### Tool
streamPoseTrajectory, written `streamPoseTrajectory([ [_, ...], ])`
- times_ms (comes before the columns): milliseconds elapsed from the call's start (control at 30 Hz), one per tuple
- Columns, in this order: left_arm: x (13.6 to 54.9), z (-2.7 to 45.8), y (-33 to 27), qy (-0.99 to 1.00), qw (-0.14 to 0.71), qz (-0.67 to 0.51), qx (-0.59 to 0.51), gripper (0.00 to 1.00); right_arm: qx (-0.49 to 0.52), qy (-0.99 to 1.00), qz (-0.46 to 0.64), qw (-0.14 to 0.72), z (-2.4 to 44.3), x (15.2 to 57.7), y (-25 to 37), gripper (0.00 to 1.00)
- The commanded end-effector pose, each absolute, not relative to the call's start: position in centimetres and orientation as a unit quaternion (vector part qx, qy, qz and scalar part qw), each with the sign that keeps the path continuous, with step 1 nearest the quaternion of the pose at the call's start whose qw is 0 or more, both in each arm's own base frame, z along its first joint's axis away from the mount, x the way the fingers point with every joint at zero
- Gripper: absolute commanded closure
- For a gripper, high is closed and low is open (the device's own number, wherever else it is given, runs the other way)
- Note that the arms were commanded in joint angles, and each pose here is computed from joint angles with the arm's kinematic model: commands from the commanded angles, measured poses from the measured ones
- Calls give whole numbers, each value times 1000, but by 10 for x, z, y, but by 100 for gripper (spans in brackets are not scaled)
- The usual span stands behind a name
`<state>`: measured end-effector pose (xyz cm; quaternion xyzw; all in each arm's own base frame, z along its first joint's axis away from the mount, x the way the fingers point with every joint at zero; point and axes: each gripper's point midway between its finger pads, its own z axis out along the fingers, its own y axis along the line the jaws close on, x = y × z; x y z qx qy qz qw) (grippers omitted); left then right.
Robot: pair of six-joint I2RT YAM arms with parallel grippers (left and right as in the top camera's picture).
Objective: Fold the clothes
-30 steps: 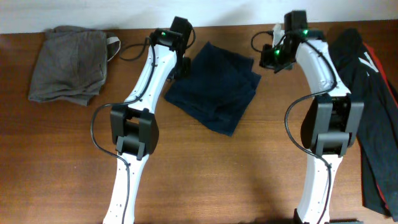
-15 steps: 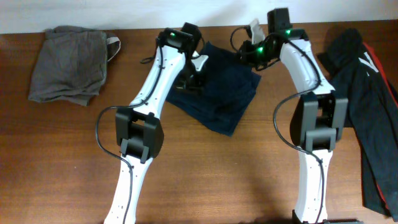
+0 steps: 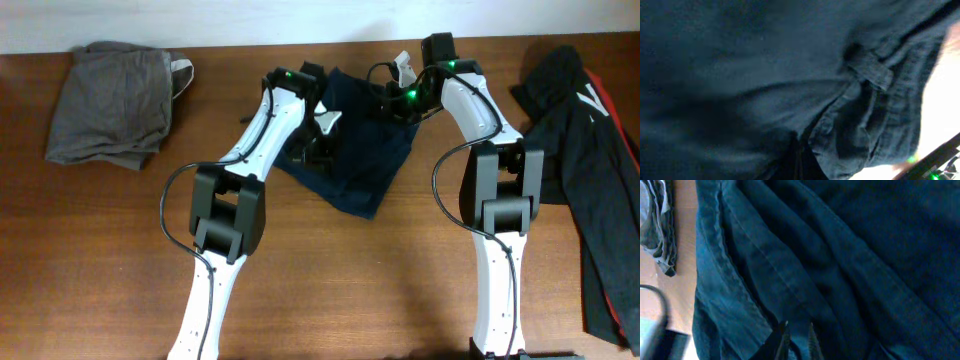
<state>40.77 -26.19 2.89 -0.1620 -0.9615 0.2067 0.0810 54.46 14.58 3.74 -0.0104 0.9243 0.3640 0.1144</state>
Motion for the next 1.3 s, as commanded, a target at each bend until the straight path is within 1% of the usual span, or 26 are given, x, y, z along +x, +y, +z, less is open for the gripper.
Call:
streamPoseTrajectory([
  [0, 398, 24, -262, -956, 90, 221, -169, 100, -5, 930, 347, 123, 38, 549, 141, 81],
  [133, 390, 13, -258, -954, 103, 218, -179, 100, 3, 942, 305, 137, 30, 556, 128, 81],
  [267, 391, 17, -259, -953, 97, 219, -185, 100, 8, 953, 254, 168, 25, 570, 112, 81],
  [400, 398, 39, -258, -949, 61, 216, -221, 100, 14, 953, 227, 201, 35, 586, 96, 81],
  [433, 409, 52, -250, -954, 29, 185, -232, 100, 16, 950, 226, 217, 51, 594, 89, 80],
  [467, 416, 60, -243, -959, 7, 160, -235, 100, 19, 948, 225, 225, 66, 597, 84, 76],
  [500, 423, 67, -238, -961, -12, 142, -237, 99, 21, 947, 225, 228, 74, 599, 80, 68],
  [533, 432, 74, -231, -963, -34, 121, -237, 96, 23, 946, 224, 232, 86, 600, 76, 57],
  [600, 449, 87, -219, -965, -74, 93, -232, 83, 23, 945, 220, 240, 111, 600, 65, 25],
  [633, 461, 93, -211, -966, -97, 79, -226, 62, 19, 945, 216, 245, 127, 598, 57, 15],
  [667, 470, 96, -204, -967, -112, 71, -219, 43, 17, 945, 213, 248, 139, 596, 52, 8],
  [700, 479, 98, -198, -967, -127, 67, -212, 21, 15, 945, 210, 249, 148, 593, 47, 3],
  [733, 494, 101, -187, -964, -149, 68, -209, 1, 19, 947, 205, 247, 164, 585, 37, 1],
  [800, 511, 102, -170, -963, -170, 74, -195, 1, 18, 949, 200, 243, 180, 574, 28, 1],
  [933, 523, 101, -159, -939, -186, 156, -242, 1, 16, 954, 194, 226, 194, 553, 15, 1],
  [1100, 528, 84, -144, -929, -184, 193, -258, 1, 14, 962, 192, 196, 191, 536, 11, 2],
  [1267, 526, 60, -160, -911, -174, 240, -288, 1, 15, 962, 193, 190, 190, 534, 13, 1],
])
